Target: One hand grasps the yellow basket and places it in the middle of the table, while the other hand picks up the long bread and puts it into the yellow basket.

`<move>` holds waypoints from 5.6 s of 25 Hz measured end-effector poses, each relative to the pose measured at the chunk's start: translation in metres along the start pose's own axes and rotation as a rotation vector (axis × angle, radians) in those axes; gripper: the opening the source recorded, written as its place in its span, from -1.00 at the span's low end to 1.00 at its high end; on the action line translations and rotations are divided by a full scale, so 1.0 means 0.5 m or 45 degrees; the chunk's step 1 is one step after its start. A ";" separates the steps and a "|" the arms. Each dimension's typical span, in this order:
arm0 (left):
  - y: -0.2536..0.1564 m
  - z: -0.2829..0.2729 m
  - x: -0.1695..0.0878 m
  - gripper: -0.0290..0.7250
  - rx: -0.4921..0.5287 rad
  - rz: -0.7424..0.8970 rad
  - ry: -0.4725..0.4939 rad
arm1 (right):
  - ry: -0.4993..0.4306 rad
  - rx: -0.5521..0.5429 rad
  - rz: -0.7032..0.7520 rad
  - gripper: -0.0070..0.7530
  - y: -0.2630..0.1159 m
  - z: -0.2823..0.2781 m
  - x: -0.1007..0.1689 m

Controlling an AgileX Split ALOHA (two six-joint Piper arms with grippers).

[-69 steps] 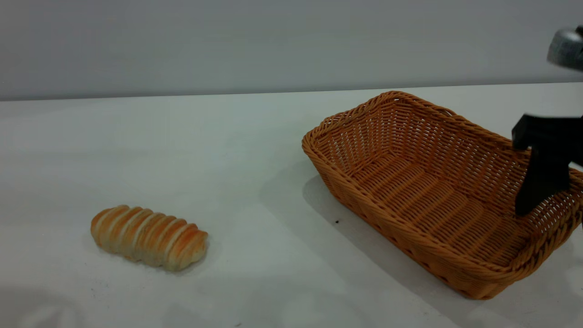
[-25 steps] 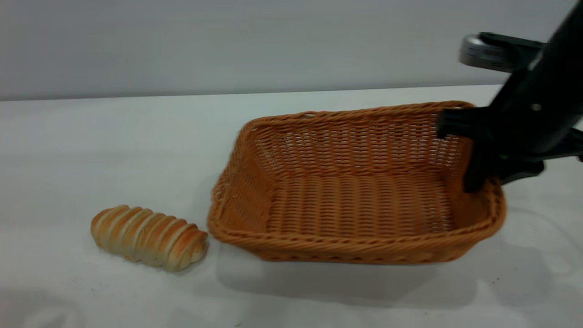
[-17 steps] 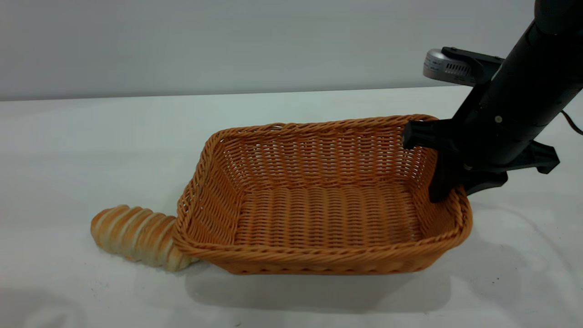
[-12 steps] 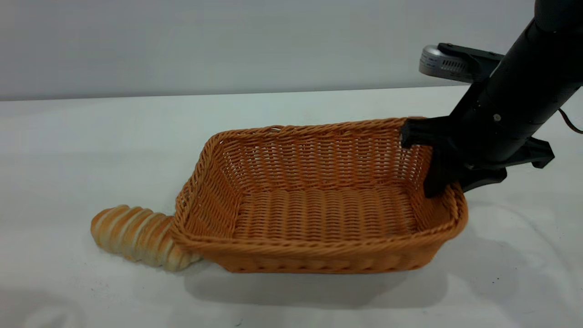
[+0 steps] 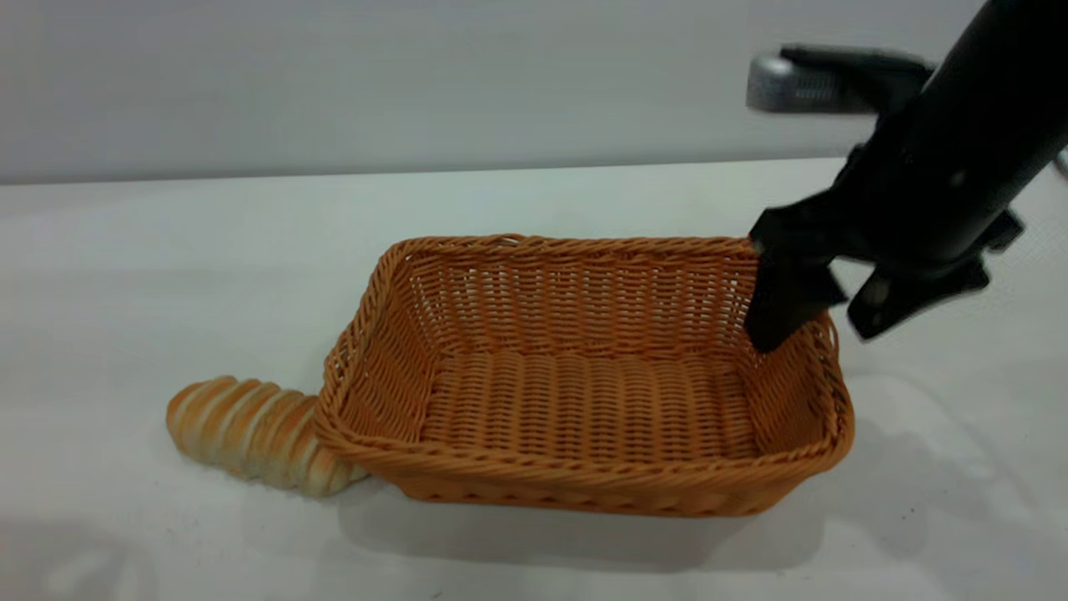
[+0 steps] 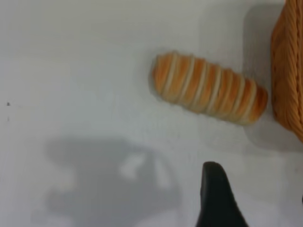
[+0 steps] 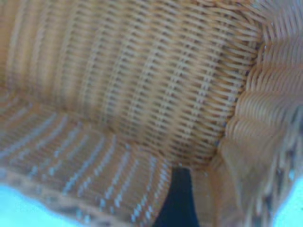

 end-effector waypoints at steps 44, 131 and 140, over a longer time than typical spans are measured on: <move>-0.055 0.498 -0.015 0.24 0.618 -0.709 -0.026 | 0.333 -0.451 -0.269 0.37 -0.219 -0.457 0.098; 0.177 -0.229 -0.169 0.54 -0.265 0.624 -0.387 | -0.008 -0.602 -0.242 0.37 -0.378 -0.516 -0.019; 0.035 -0.321 -0.144 0.54 -0.322 0.622 -0.330 | -0.073 -0.670 -0.235 0.37 -0.419 -0.499 -0.051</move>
Point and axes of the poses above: a point on each arm's last joint axis where the gripper is mounted, z pointing out along that axis toward the gripper, x along the wrist's bending axis when the last joint is at zero, y = z × x, the point moved 7 cm from there along z, pointing out along that axis toward the gripper, and after that the axes turned 7 degrees about z, right-handed, at the moved point
